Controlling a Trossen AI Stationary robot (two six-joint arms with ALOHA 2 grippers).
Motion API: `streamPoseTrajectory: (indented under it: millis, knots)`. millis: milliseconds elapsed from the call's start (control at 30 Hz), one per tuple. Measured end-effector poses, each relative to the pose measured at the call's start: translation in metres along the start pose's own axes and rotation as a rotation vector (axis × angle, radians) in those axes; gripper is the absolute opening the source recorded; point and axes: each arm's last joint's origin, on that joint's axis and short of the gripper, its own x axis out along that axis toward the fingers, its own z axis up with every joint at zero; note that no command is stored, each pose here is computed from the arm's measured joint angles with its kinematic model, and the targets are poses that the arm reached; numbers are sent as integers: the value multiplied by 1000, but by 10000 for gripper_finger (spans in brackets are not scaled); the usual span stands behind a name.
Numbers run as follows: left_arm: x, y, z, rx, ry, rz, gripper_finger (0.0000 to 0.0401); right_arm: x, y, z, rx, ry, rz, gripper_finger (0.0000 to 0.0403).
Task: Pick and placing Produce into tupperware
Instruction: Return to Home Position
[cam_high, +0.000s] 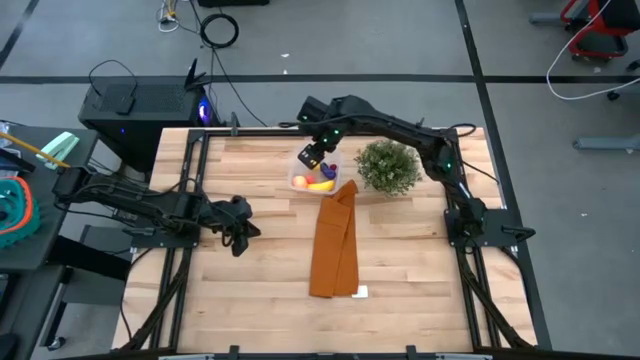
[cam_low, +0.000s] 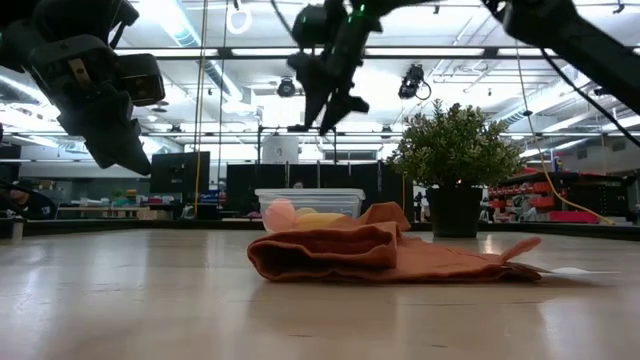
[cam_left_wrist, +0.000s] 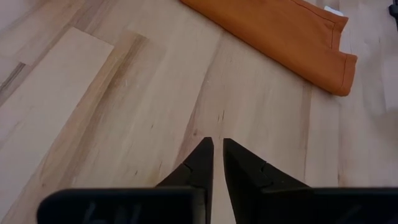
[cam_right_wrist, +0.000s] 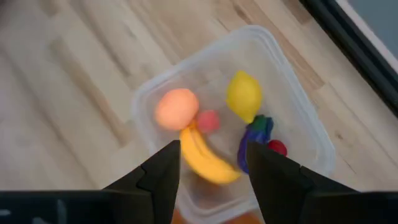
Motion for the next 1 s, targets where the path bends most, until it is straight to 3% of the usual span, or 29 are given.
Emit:
streamPoseTrajectory:
  millis: [300,633,767,900,1000]
  knots:
    - [0,0,0,3,1,-1,37,-46,44,-39,-103,91,69,185]
    - [0,-1,2,2,-24,-6,36,-61,127,-94,-258,162,183,184]
    - [-3,-10,15,48,-216,-13,30,-49,152,-120,-322,204,136,180]
    - [-12,-23,34,41,-475,-111,22,-32,165,-140,-332,267,103,174]
    - [-13,-21,32,-12,-608,-191,13,-21,172,-151,-333,285,94,172]
